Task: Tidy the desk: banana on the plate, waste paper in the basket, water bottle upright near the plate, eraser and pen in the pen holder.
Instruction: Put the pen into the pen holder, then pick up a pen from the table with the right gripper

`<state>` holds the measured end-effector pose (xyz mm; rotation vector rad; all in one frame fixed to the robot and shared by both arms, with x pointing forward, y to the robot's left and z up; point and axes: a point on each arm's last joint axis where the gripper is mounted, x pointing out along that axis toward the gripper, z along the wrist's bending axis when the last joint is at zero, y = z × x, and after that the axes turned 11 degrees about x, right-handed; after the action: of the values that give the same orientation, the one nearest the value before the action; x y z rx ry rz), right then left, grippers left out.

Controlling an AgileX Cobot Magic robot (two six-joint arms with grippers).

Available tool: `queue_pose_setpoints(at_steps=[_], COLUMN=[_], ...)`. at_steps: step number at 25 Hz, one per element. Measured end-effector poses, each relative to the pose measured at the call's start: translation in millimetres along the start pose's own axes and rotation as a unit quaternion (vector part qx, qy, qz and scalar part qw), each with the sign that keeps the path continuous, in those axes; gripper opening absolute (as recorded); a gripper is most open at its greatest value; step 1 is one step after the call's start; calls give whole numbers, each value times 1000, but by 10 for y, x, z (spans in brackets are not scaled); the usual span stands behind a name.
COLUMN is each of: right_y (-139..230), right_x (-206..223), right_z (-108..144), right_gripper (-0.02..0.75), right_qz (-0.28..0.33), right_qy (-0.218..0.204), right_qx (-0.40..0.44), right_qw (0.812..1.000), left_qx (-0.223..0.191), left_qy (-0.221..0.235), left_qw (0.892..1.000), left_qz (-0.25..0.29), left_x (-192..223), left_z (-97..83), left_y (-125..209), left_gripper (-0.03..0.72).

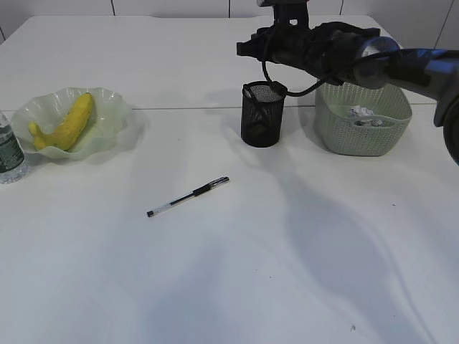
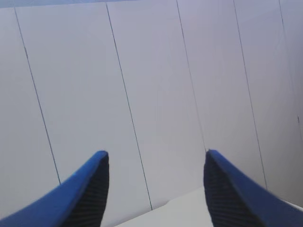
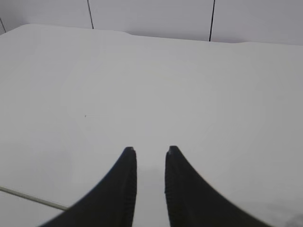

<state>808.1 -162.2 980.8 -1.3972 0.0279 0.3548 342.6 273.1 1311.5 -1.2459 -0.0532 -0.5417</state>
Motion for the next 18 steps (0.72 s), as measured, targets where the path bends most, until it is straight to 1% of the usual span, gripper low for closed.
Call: queue_pose_setpoints(at_steps=[3, 7, 13, 15, 18], right_y=[-38, -248, -640, -719, -741], right_x=[-6, -91, -289, -339, -385], right_z=[5, 44, 177, 263, 371], right_gripper=[162, 168, 169, 169, 169], right_qz=[-5, -25, -61, -68, -58], right_qy=[-1, -5, -21, -30, -11], right_qx=[5, 11, 67, 88, 99], right_qw=[1000, 1000, 996, 993, 993], left_qx=[0, -3, -16, -17, -19], left_qy=[-10, -18, -18, -28, -55], left_qw=[1000, 1000, 1000, 999, 998], left_qz=[-2, -1, 18, 20, 18], left_x=[0, 22, 156, 177, 196], left_z=[19, 46, 121, 150, 214], left_y=[-4, 13, 148, 168, 185], left_gripper=[443, 443, 443, 443, 443])
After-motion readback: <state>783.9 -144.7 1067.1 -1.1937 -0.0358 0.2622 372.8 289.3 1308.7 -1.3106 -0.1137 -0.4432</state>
